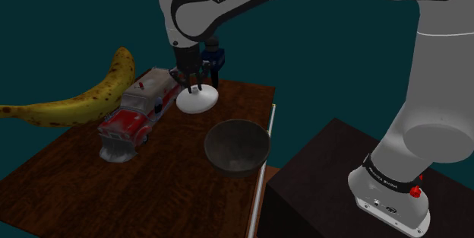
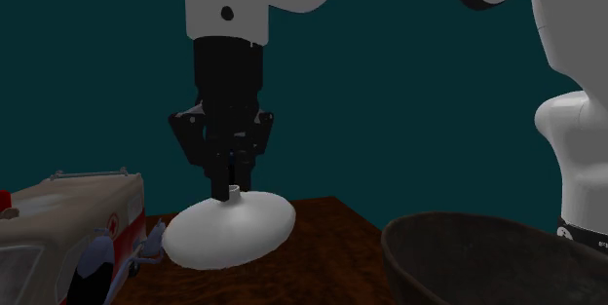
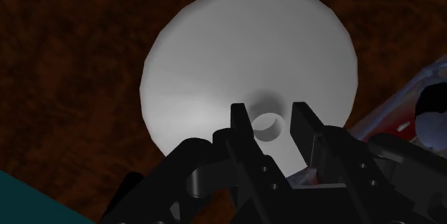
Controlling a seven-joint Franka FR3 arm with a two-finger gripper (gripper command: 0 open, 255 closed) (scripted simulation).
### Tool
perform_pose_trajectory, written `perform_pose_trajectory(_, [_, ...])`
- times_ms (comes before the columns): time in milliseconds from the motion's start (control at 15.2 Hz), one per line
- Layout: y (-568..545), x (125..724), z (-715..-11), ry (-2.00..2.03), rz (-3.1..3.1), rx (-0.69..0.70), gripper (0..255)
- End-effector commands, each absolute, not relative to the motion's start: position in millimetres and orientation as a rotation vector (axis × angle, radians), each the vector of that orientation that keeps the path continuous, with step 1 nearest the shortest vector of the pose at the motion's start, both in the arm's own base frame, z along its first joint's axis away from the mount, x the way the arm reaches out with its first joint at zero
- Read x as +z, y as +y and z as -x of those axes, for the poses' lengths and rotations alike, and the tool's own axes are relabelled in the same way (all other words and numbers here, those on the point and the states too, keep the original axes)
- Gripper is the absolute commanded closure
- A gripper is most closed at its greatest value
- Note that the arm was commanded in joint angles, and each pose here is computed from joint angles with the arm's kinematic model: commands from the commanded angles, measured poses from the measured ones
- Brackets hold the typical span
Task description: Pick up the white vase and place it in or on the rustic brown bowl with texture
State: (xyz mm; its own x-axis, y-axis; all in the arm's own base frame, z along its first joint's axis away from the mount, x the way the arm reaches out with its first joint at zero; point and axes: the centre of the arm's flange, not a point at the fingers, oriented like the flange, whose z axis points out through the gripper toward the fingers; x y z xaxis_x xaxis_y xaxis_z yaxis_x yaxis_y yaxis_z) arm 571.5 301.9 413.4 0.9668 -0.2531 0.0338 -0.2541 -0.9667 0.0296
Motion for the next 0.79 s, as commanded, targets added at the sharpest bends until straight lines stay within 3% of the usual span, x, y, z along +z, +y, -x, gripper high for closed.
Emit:
perform_pose_trajectory(0, [301.8, 424.4, -570.7, -0.397, -3.082, 0.046, 255])
perform_pose_trajectory(726, [301.8, 482.5, -570.7, -0.397, -3.082, 0.046, 255])
